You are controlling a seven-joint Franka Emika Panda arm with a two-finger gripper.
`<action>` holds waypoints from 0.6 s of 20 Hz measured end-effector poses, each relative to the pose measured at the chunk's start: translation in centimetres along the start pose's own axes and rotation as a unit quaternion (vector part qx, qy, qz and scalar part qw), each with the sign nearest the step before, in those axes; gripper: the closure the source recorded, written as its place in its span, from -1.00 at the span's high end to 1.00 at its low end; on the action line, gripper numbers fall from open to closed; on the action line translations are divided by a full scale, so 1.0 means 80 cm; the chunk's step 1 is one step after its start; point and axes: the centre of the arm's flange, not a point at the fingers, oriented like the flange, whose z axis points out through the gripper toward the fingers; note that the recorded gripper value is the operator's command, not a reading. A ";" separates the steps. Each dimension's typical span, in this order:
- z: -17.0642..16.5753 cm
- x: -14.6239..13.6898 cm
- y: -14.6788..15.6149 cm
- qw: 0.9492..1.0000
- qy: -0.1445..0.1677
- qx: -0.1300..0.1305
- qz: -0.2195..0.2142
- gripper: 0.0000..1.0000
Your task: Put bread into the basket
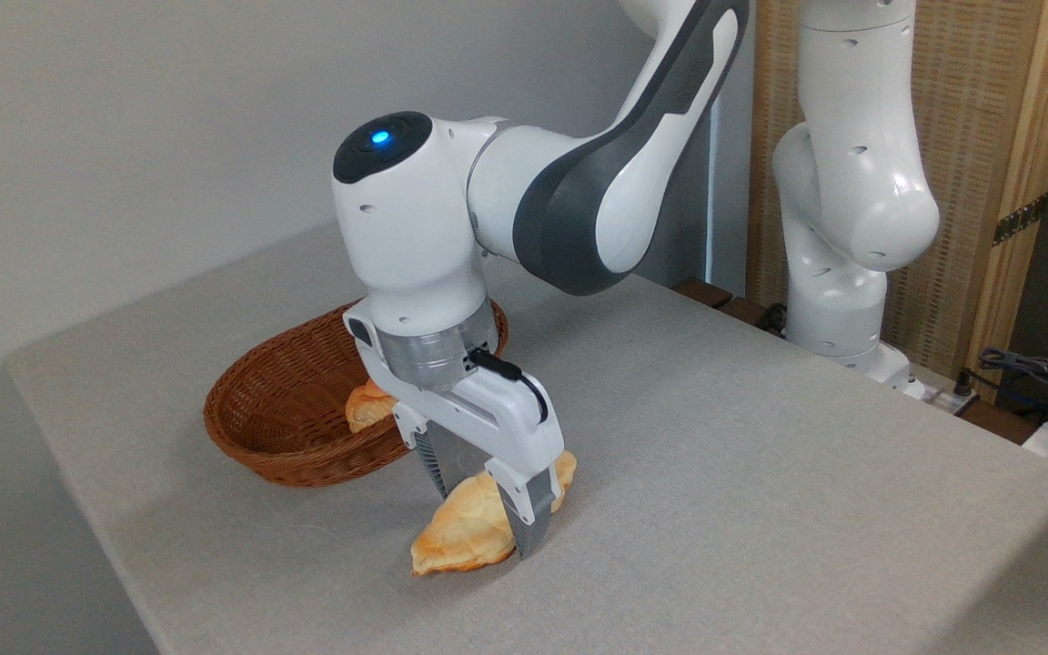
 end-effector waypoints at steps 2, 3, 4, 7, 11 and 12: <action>0.000 0.001 0.001 1.000 0.000 0.000 0.001 -0.32; 0.000 0.001 0.001 1.000 0.000 0.000 0.001 -0.31; 0.000 0.001 0.002 1.000 -0.001 -0.001 0.001 -0.31; -0.001 0.000 0.002 1.000 -0.001 -0.002 0.001 -0.31; -0.003 0.001 0.002 1.000 0.000 -0.001 0.002 -0.31; -0.003 0.001 0.002 1.000 0.001 -0.001 0.002 -0.31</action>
